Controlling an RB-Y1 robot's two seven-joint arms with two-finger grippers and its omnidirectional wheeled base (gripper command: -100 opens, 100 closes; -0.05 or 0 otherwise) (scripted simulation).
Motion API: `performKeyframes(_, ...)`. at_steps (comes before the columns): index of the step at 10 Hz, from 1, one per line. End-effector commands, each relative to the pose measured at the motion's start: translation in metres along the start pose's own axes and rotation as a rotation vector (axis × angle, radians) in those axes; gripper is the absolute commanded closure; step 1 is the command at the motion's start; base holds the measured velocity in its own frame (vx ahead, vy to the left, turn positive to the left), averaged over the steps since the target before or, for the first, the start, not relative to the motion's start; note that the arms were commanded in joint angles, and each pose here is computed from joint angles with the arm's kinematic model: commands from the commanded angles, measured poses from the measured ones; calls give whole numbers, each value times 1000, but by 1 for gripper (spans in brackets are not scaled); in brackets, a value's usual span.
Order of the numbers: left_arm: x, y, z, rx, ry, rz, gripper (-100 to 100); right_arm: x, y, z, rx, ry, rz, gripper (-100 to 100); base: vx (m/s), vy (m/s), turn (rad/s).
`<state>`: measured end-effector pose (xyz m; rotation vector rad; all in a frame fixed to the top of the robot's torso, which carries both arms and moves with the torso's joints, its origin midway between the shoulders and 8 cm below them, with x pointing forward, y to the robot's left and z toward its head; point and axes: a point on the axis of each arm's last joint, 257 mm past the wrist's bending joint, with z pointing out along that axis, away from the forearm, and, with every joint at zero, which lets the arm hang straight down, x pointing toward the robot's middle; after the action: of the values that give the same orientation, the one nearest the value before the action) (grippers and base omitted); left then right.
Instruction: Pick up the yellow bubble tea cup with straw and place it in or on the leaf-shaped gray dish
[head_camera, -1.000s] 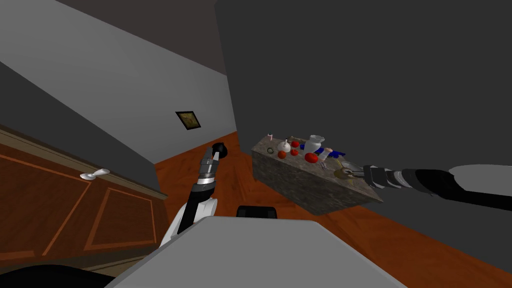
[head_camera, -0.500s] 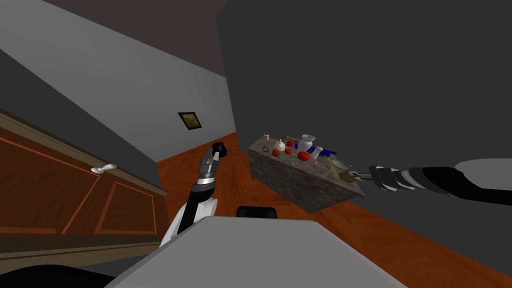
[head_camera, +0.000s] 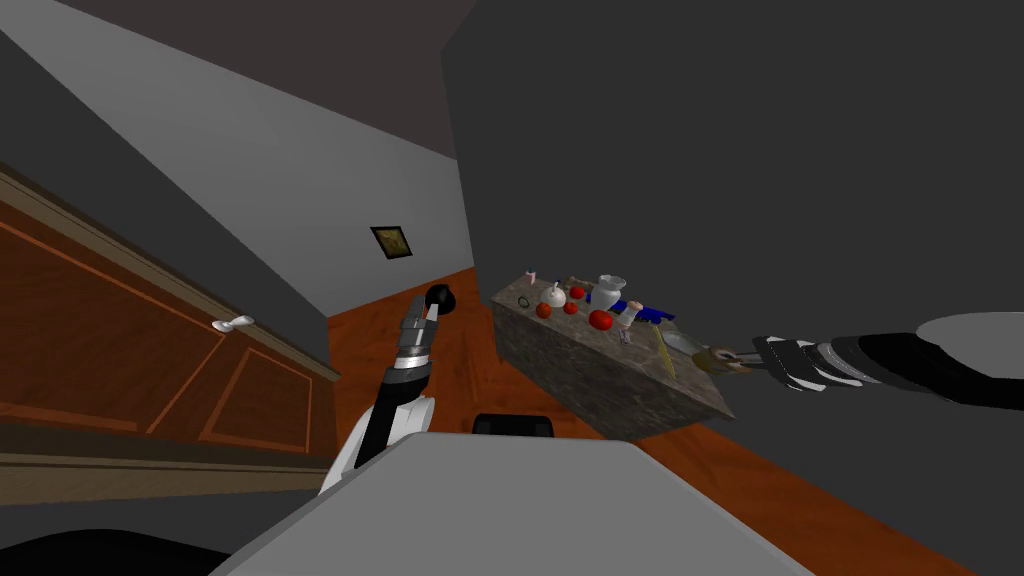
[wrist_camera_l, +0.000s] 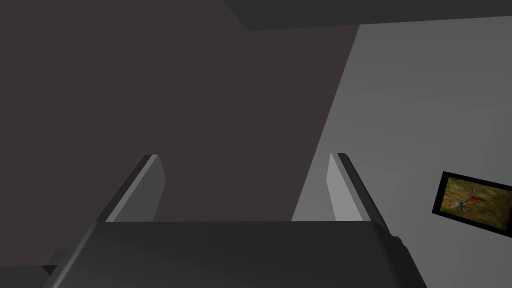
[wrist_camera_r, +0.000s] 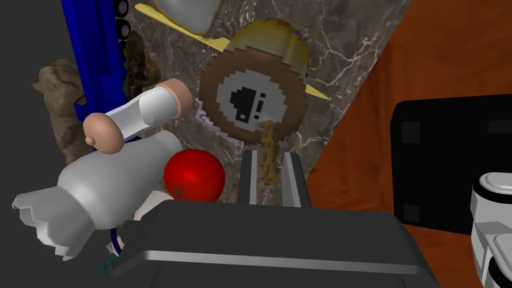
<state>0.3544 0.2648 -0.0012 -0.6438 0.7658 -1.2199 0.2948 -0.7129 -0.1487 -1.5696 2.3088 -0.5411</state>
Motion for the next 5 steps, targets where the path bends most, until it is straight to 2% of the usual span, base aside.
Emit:
performKeyframes(1, 0, 0, 0, 0, 0, 0, 0, 13, 6, -2, -22, 44, -14, 100, 67, -167, 167)
performKeyframes(3, 0, 0, 0, 0, 0, 0, 0, 25, 11, -3, -41, 84, -25, 100, 88, -198, 182)
performKeyframes(5, 0, 0, 0, 0, 0, 0, 0, 31, 14, -4, -50, 104, -31, 100, 44, -117, 56)
